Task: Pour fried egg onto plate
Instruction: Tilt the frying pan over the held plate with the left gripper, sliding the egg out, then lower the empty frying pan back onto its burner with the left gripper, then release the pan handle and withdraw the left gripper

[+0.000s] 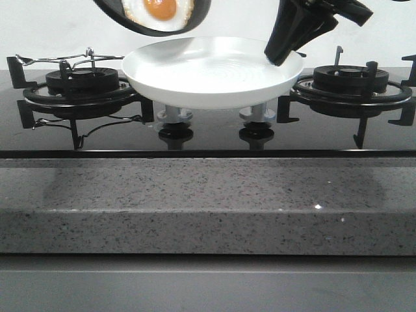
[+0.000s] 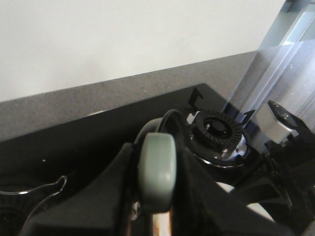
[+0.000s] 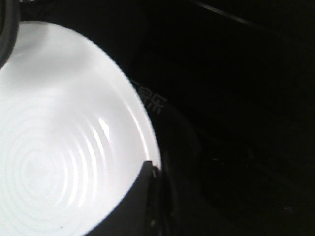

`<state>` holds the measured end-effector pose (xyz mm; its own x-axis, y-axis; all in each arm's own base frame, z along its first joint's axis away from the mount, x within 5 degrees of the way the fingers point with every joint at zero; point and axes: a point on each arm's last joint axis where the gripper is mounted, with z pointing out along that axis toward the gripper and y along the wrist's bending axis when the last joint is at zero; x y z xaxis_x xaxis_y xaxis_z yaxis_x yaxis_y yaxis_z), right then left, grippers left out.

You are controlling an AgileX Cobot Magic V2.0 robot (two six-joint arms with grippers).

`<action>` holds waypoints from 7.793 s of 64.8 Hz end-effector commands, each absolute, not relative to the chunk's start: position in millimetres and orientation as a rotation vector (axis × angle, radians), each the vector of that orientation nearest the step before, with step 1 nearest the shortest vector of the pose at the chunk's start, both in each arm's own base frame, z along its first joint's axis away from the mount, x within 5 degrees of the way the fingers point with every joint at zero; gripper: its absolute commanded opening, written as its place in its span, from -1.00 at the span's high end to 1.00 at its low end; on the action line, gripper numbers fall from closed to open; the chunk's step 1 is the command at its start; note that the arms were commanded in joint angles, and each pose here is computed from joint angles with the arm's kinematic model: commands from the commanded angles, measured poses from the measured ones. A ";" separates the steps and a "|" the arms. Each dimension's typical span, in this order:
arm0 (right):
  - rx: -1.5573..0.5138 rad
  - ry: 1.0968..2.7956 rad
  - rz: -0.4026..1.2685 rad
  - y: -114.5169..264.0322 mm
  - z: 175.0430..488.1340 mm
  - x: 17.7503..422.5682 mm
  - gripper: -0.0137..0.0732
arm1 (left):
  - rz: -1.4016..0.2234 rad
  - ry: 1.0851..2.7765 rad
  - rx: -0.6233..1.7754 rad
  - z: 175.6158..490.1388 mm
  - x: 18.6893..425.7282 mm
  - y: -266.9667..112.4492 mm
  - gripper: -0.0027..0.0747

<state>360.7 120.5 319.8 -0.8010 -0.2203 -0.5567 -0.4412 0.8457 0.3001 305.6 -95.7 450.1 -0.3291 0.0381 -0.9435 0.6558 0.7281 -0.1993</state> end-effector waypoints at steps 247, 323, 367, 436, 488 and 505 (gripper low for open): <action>-0.458 2.387 0.603 119.5 350.9 353.4 0.82 | -1.308 2.009 -0.524 305.0 414.5 75.0 0.12; -0.458 2.387 0.603 119.5 350.9 353.4 0.82 | -1.453 2.131 -0.320 307.3 397.4 60.8 0.50; -0.458 2.387 0.603 119.5 350.9 353.4 0.82 | -1.150 2.197 -0.136 357.3 360.2 53.3 0.98; -0.458 2.387 0.603 119.5 350.9 353.4 0.82 | -0.048 1.794 0.197 372.3 160.5 -12.4 0.98; -0.457 2.386 0.603 119.5 350.9 353.5 0.82 | -0.064 1.585 0.139 324.4 70.5 -11.8 0.98; -0.457 2.385 0.602 119.5 351.0 353.6 0.82 | -0.064 1.585 0.139 324.4 70.5 -11.8 0.98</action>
